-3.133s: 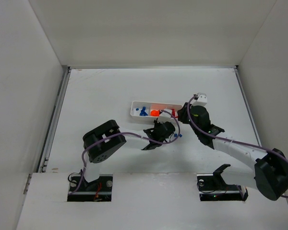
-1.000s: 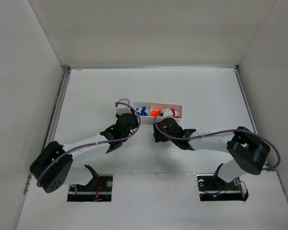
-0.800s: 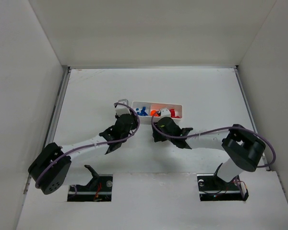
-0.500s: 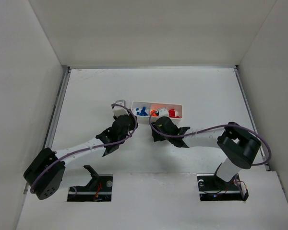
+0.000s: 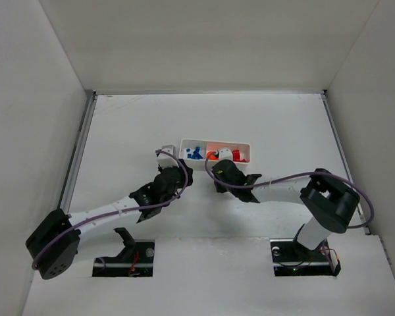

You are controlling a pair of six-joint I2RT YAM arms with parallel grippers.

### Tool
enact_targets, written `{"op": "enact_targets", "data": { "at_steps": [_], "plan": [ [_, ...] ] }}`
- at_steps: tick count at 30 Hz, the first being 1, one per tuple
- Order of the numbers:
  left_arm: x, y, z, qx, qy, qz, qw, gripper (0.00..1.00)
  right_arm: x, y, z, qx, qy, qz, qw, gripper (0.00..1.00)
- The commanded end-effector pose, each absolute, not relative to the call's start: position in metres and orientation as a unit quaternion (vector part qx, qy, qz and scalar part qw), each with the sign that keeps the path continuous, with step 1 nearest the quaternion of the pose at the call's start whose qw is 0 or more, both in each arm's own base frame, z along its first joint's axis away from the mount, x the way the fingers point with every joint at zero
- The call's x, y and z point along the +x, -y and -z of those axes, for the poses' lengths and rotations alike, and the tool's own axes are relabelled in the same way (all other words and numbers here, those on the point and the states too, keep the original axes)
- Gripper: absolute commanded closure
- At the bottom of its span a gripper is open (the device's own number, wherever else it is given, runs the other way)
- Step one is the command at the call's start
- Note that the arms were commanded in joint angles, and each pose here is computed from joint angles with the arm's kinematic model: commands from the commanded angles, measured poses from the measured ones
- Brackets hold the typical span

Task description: Sort the legos into containers by color

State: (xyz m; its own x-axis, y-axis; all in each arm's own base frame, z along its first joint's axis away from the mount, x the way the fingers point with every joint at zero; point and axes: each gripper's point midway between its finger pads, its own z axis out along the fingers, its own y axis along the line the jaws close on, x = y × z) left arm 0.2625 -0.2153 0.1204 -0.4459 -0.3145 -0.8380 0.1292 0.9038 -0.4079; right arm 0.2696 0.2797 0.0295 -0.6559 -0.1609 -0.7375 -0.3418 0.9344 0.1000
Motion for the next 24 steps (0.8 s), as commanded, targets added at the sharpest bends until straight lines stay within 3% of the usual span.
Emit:
{"op": "enact_targets", "data": {
  "at_steps": [1,12,20,22,24],
  "plan": [
    [0.259,0.221,-0.129,-0.059,-0.814,0.231,0.53,0.63,0.278,-0.285,-0.072,-0.116,-0.881,-0.147,0.435,0.78],
    [0.232,0.283,-0.125,0.006,-0.82,0.268,0.507,0.62,0.328,-0.231,-0.155,-0.027,-0.841,-0.163,0.516,0.8],
    [0.214,0.338,-0.121,0.051,-0.818,0.293,0.493,0.62,0.377,-0.196,-0.139,0.016,-0.85,-0.125,0.512,0.78],
    [0.21,0.349,-0.117,0.064,-0.82,0.293,0.488,0.62,0.384,-0.195,-0.135,0.02,-0.851,-0.12,0.511,0.73],
    [0.205,0.362,-0.113,0.077,-0.822,0.294,0.482,0.62,0.388,-0.196,-0.137,0.027,-0.846,-0.122,0.519,0.6]
  ]
}}
